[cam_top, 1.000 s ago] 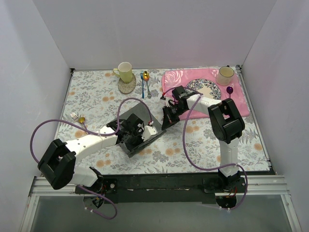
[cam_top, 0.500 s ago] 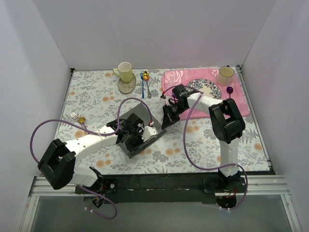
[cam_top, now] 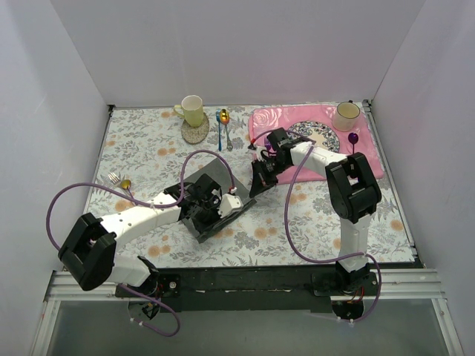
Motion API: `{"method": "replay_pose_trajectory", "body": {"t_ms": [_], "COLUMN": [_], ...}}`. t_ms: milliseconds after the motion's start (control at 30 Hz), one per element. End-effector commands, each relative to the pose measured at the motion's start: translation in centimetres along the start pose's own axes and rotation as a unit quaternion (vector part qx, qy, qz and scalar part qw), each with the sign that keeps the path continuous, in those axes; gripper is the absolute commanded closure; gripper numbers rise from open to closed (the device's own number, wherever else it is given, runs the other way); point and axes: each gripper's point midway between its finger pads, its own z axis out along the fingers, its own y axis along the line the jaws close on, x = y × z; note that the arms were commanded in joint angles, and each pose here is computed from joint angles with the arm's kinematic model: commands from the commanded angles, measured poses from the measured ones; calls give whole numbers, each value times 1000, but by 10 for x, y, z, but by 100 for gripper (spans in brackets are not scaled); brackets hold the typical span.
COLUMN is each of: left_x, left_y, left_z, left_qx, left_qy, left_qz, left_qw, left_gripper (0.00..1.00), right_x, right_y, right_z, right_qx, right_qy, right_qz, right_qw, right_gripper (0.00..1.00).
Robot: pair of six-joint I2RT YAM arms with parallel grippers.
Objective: Fold the napkin into a case and place the utensils inside
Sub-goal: Smooth out the square-folded napkin at the center of the board.
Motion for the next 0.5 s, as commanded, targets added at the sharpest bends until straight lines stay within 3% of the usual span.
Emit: {"method": "replay_pose_trajectory", "body": {"t_ms": [0, 100, 133, 167, 267, 367, 467], "left_x": [-4, 0, 1, 1, -2, -15, -19], "left_y": [-4, -5, -6, -5, 0, 17, 46], "left_z": [-1, 2, 2, 0, -9, -32, -54], "left_qx": [13, 17, 17, 16, 2, 5, -11], "left_qy": [-4, 3, 4, 3, -3, -40, -68], "left_qz": [9, 7, 7, 8, 4, -28, -75], "left_qw": [1000, 1000, 1000, 1000, 1000, 999, 995], "left_gripper": [100, 95, 91, 77, 69, 59, 55], "right_x": [0, 2, 2, 2, -6, -21, -35], "right_y": [-8, -11, -12, -11, -7, 5, 14], "right_z": [1, 4, 4, 4, -4, -22, -36], "right_qx": [4, 4, 4, 5, 10, 7, 12], "right_qy": [-4, 3, 4, 6, -3, -21, -42], "right_qz": [-5, -2, -1, -2, -21, -47, -89], "right_qw": [1000, 1000, 1000, 1000, 1000, 999, 995], "right_gripper": [99, 93, 86, 72, 50, 46, 50]}}
